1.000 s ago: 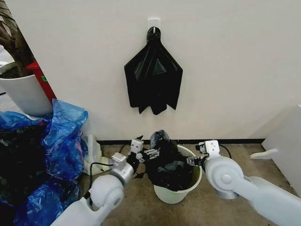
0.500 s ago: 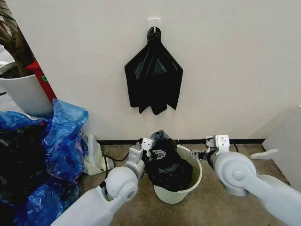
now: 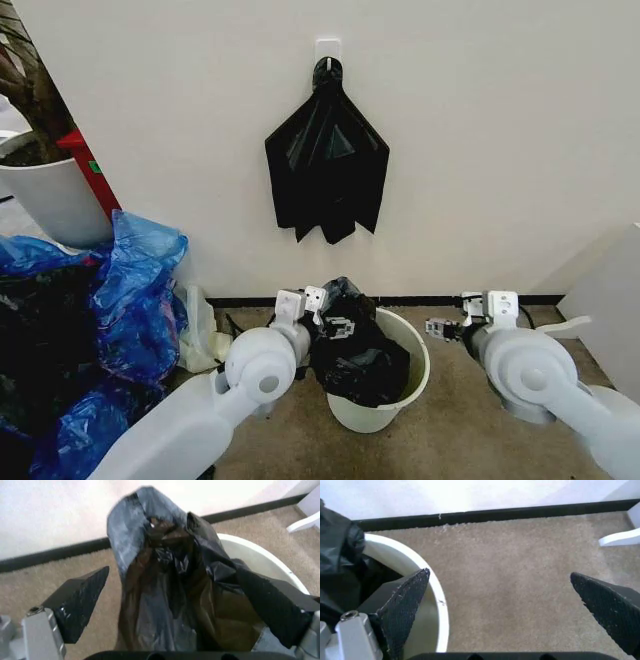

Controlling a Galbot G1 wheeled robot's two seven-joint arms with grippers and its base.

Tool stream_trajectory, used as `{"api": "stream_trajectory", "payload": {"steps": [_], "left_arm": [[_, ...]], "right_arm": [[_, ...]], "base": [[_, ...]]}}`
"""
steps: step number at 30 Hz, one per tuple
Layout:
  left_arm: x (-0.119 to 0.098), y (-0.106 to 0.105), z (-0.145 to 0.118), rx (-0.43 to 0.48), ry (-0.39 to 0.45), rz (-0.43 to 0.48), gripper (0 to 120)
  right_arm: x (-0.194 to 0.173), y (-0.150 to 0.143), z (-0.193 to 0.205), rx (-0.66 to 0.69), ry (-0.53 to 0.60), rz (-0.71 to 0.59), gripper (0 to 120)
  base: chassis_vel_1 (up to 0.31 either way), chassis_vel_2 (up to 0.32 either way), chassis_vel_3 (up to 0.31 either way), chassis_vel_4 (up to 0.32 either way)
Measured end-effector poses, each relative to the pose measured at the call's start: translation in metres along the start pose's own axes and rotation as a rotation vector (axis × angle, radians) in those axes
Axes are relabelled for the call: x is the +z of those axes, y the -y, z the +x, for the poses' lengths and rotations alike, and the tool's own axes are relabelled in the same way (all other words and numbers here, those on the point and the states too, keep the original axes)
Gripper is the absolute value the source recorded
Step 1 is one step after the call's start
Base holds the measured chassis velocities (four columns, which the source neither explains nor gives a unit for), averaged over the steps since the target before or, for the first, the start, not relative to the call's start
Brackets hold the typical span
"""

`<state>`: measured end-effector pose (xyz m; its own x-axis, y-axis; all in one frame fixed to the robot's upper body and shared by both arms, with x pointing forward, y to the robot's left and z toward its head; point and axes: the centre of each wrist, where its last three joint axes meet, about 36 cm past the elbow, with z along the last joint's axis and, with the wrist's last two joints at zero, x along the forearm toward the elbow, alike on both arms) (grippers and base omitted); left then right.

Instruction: Place the garbage bag over the trash bin.

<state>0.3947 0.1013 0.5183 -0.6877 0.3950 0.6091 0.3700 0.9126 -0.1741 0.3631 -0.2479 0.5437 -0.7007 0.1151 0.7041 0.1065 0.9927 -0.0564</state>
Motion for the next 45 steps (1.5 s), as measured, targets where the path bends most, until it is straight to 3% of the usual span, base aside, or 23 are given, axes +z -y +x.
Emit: {"api": "stream_trajectory", "payload": {"steps": [11, 23, 29, 45], "left_arm": [[0.002, 0.023, -0.019, -0.024, -0.088, 0.01, 100], [0.002, 0.017, -0.031, -0.068, -0.099, 0.006, 100], [0.009, 0.021, -0.051, -0.066, -0.129, 0.017, 100], [0.025, 0.019, -0.074, -0.101, -0.181, 0.024, 100]], "right_arm": [[0.015, 0.021, 0.01, 0.002, 0.007, -0.016, 100], [0.025, 0.031, 0.021, 0.024, 0.016, -0.019, 100], [0.03, 0.035, 0.024, 0.024, 0.019, -0.02, 100], [0.037, 0.04, 0.029, 0.027, 0.012, -0.031, 100]], "base": [[0.0, 0.0, 0.0, 0.0], [0.0, 0.0, 0.0, 0.0], [0.0, 0.0, 0.0, 0.0], [0.0, 0.0, 0.0, 0.0]]}}
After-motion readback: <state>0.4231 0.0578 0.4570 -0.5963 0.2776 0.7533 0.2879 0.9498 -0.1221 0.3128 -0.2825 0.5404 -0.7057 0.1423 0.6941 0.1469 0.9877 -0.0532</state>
